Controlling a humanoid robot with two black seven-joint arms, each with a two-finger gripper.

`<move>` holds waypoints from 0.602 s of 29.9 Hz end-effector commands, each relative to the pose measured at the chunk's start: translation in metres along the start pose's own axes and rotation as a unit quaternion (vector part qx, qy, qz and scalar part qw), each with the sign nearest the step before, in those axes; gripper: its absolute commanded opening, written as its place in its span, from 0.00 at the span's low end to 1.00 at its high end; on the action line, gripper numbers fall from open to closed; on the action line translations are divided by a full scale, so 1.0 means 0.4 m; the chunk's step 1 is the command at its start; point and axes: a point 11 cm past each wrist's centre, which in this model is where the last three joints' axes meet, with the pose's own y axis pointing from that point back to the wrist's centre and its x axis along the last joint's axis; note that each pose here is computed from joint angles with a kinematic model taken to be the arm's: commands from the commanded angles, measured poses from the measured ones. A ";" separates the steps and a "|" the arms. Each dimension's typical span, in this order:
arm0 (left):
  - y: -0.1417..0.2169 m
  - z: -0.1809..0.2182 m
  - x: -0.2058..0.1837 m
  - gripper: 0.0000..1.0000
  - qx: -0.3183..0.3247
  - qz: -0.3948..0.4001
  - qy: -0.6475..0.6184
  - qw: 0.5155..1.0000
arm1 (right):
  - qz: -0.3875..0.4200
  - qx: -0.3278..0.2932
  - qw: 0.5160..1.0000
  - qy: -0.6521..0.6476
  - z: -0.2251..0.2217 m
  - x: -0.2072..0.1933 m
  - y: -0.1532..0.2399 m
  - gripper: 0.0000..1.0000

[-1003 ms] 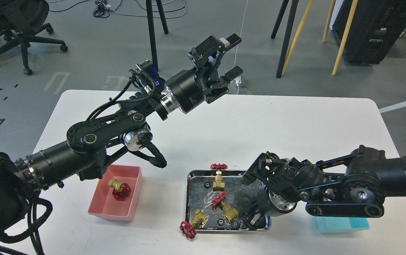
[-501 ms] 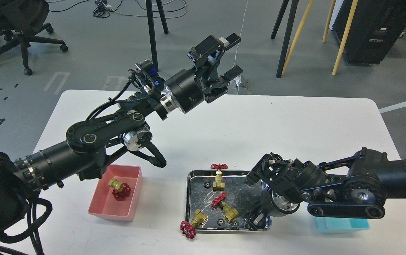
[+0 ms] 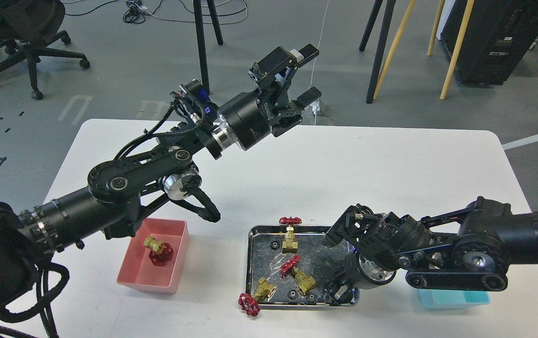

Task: Place valve in pink box and gear in blue box
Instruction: 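Lower the right gripper onto a black gear and close it, then lift the gear and carry it over the light blue box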

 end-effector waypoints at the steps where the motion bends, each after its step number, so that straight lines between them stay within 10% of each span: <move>1: 0.000 0.000 0.000 0.99 0.000 0.000 0.000 1.000 | -0.001 -0.001 1.000 -0.001 0.002 -0.002 0.000 0.24; 10: 0.000 0.000 0.000 0.99 0.000 0.000 0.000 1.000 | 0.017 -0.013 1.000 -0.004 0.028 0.032 0.032 0.17; 18: 0.001 -0.002 -0.001 0.99 0.001 -0.001 0.000 1.000 | 0.143 -0.069 0.986 -0.054 0.173 0.200 0.258 0.17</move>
